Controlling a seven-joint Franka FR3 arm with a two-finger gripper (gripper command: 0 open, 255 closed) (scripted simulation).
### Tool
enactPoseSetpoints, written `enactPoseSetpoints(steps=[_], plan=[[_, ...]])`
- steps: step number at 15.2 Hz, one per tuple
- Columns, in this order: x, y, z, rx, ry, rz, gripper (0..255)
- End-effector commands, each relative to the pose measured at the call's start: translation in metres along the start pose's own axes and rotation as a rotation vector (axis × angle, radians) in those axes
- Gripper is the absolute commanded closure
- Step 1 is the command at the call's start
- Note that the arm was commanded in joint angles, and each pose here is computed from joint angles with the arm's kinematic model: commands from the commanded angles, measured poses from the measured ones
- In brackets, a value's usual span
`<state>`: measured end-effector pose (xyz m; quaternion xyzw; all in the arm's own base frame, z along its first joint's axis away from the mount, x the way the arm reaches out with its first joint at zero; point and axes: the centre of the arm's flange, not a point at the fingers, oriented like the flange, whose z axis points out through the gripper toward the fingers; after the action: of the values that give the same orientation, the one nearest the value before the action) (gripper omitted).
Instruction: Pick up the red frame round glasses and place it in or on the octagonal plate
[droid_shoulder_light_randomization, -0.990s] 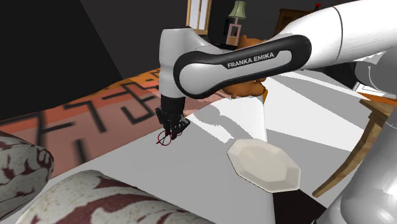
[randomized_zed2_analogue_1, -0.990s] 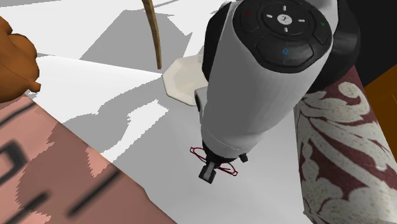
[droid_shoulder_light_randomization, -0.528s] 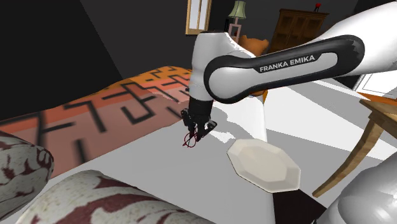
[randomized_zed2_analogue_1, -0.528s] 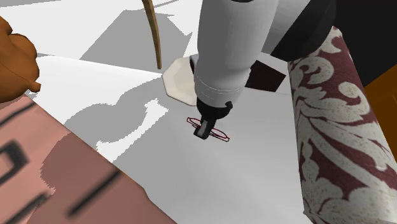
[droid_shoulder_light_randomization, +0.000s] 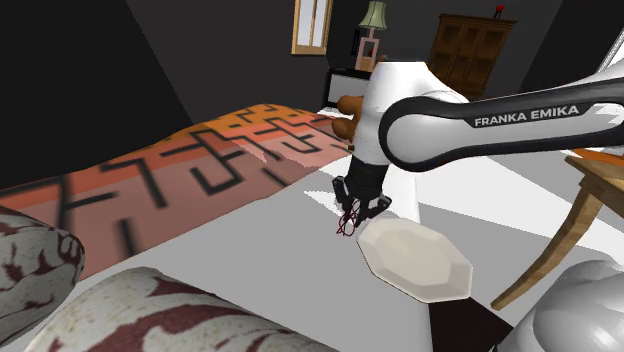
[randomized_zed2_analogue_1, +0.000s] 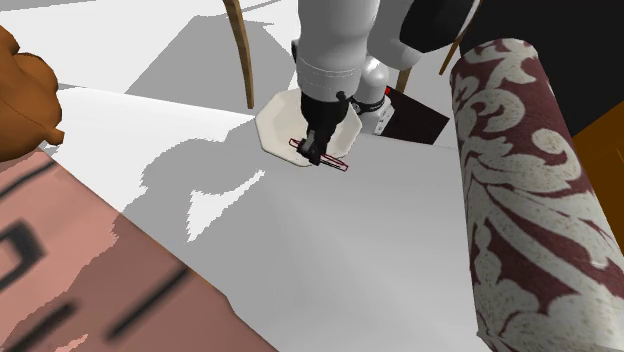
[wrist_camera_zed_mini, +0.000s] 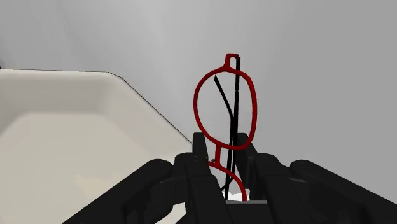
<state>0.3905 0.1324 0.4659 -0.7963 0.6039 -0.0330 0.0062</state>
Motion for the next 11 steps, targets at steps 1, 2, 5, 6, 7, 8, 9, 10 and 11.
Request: enactPoseSetpoints(steps=[1,2,5,6,7,8,9,10,11], plan=[[0.017,0.024,0.001,0.000,-0.002,-0.001,255],[0.025,0.034,0.001,0.000,-0.002,-0.001,255],[0.047,0.067,0.001,0.000,-0.002,-0.001,255],[0.054,0.078,0.001,0.000,-0.002,-0.001,255],[0.062,0.089,0.001,0.000,-0.002,-0.001,255],[0.069,0.100,0.000,0.000,-0.002,-0.001,255],[0.077,0.110,0.000,0.000,-0.002,-0.001,255],[0.084,0.121,0.000,0.000,-0.002,-0.001,255],[0.092,0.132,0.000,0.000,-0.002,-0.001,255]])
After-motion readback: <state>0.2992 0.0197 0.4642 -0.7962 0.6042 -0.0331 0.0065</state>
